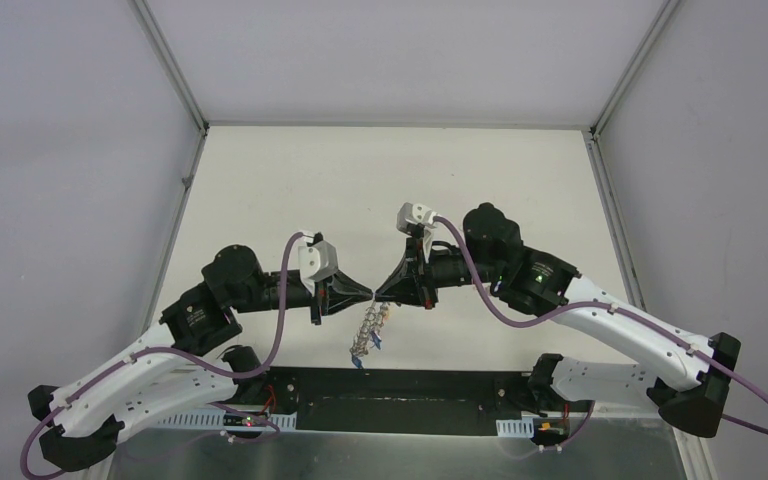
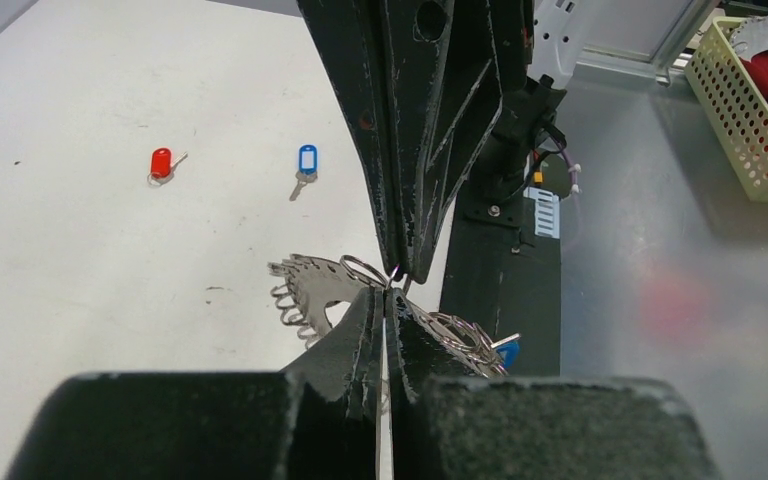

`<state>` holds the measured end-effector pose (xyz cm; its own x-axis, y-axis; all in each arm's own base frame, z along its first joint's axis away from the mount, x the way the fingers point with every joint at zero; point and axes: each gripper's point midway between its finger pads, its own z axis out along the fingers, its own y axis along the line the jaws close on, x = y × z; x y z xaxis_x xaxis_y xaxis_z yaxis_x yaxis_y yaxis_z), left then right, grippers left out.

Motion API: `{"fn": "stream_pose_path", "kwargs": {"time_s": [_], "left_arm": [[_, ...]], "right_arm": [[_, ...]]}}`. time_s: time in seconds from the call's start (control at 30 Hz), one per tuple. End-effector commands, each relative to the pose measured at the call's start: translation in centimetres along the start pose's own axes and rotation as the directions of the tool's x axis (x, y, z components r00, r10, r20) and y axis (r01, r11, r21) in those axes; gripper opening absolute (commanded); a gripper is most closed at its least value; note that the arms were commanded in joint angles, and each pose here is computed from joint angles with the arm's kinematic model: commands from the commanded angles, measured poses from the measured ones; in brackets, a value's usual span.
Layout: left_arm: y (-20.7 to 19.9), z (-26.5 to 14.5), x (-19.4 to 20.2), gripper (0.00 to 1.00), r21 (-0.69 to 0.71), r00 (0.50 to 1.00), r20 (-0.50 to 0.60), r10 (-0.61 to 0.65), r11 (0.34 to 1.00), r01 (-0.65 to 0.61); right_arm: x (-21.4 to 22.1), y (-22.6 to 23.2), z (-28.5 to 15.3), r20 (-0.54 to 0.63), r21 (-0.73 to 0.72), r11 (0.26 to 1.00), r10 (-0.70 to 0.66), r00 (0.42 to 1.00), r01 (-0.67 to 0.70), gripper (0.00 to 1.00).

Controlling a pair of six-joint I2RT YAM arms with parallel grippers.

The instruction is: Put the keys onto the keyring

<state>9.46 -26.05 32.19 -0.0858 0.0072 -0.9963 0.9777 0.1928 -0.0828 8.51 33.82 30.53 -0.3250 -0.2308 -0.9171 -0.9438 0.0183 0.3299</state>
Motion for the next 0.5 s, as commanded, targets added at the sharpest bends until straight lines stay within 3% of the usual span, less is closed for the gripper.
{"fn": "stream_pose_path", "kwargs": {"time_s": [0.0,0.07,0.1,0.23,0.3,0.4,0.47], "left_arm": [[-0.6,-0.3,-1.7,0.00,0.023,0.999,0.039,0.029,0.999,-0.030],[-0.4,-0.3,-1.6,0.00,0.015,0.999,0.038,0.016,1.000,-0.017],[-0.4,-0.4,-1.7,0.00,0.008,0.999,0.042,0.012,1.000,-0.012],[0.5,-0.7,-1.5,0.00,-0.057,0.998,0.054,-0.034,0.998,0.037],[1.1,-1.1,-1.5,0.00,-0.105,0.996,0.071,-0.060,0.992,0.067],[1.9,-1.6,-1.5,0.00,-0.166,0.989,0.101,-0.110,0.978,0.126],[2.1,-1.8,-1.5,0.00,-0.186,0.983,0.119,-0.137,0.970,0.158]], "right_arm": [[-3.8,1.2,-0.5,0.099,-0.024,0.997,-0.069,0.993,0.071,0.00],[-3.8,1.0,-0.5,0.103,-0.006,0.998,-0.063,0.993,0.064,0.00],[-3.9,0.8,-0.5,0.106,0.004,0.998,-0.056,0.993,0.056,0.08],[-4.5,0.6,-0.9,0.147,0.034,0.999,-0.042,0.988,0.037,0.66],[-4.9,0.0,-1.2,0.181,0.069,0.998,-0.016,0.983,0.003,0.83],[-5.5,-1.8,-2.0,0.234,0.158,0.983,0.057,0.971,-0.096,0.99],[-5.8,-3.7,-2.9,0.274,0.238,0.953,0.118,0.954,-0.186,1.00]]}}
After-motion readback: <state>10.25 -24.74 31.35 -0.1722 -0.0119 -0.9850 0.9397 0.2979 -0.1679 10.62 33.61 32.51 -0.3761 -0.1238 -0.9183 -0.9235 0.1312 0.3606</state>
